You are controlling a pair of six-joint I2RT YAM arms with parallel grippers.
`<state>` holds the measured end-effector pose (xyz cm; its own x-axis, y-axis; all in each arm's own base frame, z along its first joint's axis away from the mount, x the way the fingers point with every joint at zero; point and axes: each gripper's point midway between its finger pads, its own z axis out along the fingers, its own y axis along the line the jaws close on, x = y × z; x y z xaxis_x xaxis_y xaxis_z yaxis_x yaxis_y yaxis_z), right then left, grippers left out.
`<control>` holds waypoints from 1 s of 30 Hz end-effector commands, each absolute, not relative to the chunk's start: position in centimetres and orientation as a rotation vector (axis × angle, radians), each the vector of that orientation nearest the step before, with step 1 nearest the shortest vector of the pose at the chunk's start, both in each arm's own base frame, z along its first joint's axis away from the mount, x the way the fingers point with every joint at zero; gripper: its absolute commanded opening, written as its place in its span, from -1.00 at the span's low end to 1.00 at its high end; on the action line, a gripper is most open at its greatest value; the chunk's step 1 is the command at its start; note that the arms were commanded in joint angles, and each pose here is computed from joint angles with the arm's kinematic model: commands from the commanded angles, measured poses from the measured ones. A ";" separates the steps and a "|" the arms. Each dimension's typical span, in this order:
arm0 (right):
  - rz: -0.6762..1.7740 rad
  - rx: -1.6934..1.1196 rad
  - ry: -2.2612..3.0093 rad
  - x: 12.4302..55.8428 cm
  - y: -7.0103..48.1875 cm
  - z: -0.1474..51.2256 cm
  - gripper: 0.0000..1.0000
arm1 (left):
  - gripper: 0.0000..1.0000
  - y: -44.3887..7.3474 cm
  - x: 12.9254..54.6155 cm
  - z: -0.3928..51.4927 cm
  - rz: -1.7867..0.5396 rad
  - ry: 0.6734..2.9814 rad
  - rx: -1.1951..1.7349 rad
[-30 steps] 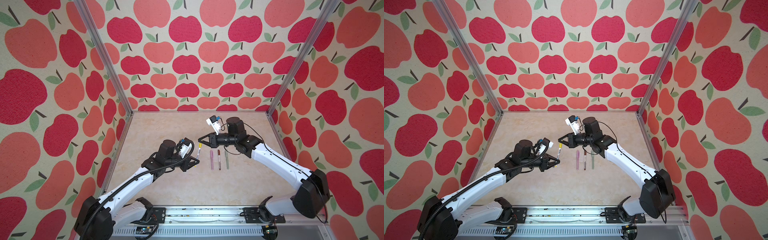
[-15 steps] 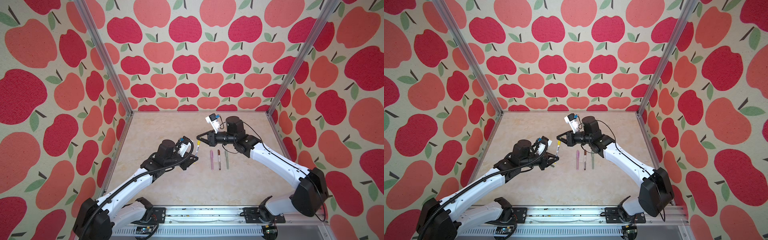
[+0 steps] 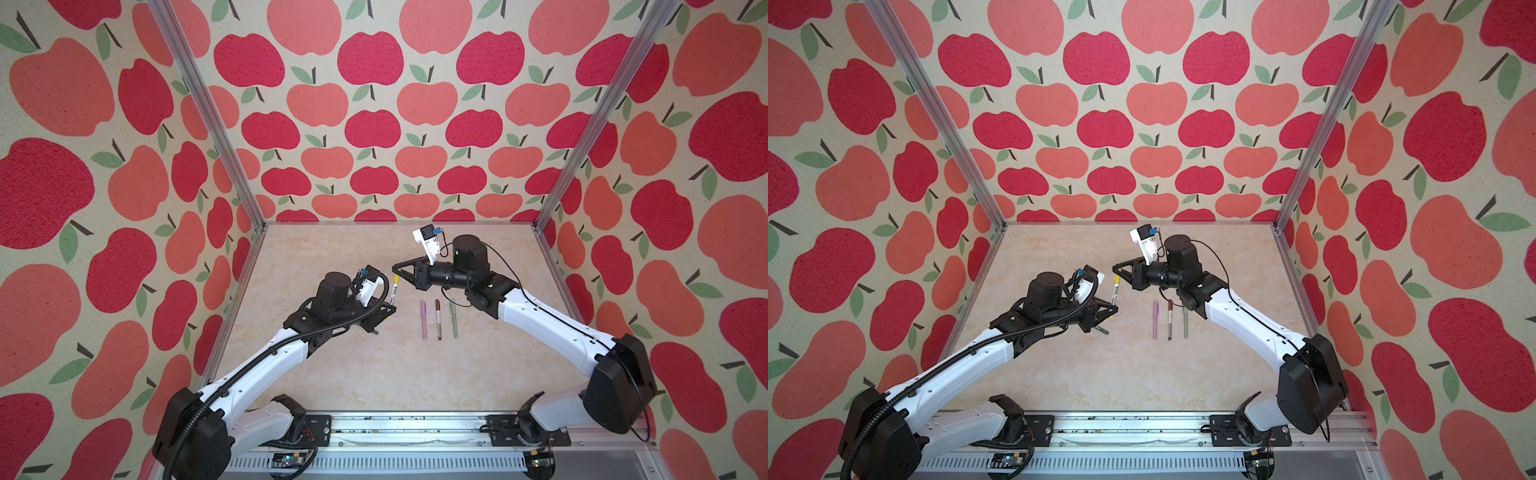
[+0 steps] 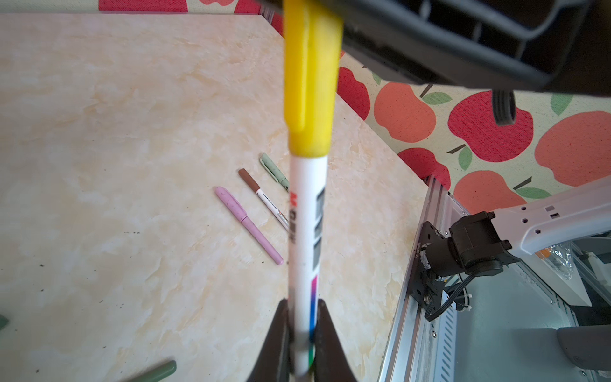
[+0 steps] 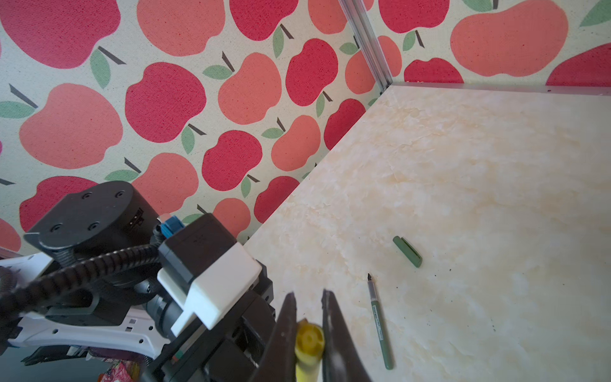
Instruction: Insert the pens into the pen caps
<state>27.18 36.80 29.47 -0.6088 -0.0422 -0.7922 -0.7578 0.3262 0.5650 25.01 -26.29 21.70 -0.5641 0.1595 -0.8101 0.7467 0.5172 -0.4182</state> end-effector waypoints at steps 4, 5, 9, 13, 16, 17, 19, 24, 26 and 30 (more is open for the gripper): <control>1.414 -0.800 2.362 20.2 36.8 18.2 -1.00 | -1.00 -26.0 29.6 38.2 -0.933 1.434 0.658; 1.417 -0.796 2.371 20.1 36.8 17.8 -1.00 | -1.00 -25.9 29.7 38.3 -0.931 1.428 0.656; 1.418 -0.788 2.394 19.7 36.8 16.9 -1.00 | -1.00 -25.8 30.1 39.1 -0.918 1.403 0.658; 1.415 -0.782 2.417 19.4 36.8 15.9 -1.00 | -1.00 -25.7 30.5 39.8 -0.910 1.375 0.655; 1.414 -0.780 2.431 19.2 36.8 15.3 -1.00 | -1.00 -25.7 30.7 40.4 -0.908 1.359 0.656; 1.416 -0.777 2.437 19.1 36.8 15.1 -1.00 | -1.00 -25.6 30.8 40.5 -0.905 1.354 0.655; 1.421 -0.771 2.443 19.0 36.8 14.8 -1.00 | -1.00 -25.7 30.9 40.8 -0.905 1.348 0.655; 1.436 -0.757 2.461 18.6 37.0 14.1 -1.00 | -1.00 -25.5 31.0 41.3 -0.902 1.338 0.655; 1.436 -0.760 2.465 18.4 37.1 14.0 -1.00 | -1.00 -25.5 31.0 41.3 -0.900 1.338 0.654; 1.438 -0.764 2.471 18.2 37.2 13.8 -1.00 | -1.00 -25.3 31.0 41.4 -0.896 1.335 0.650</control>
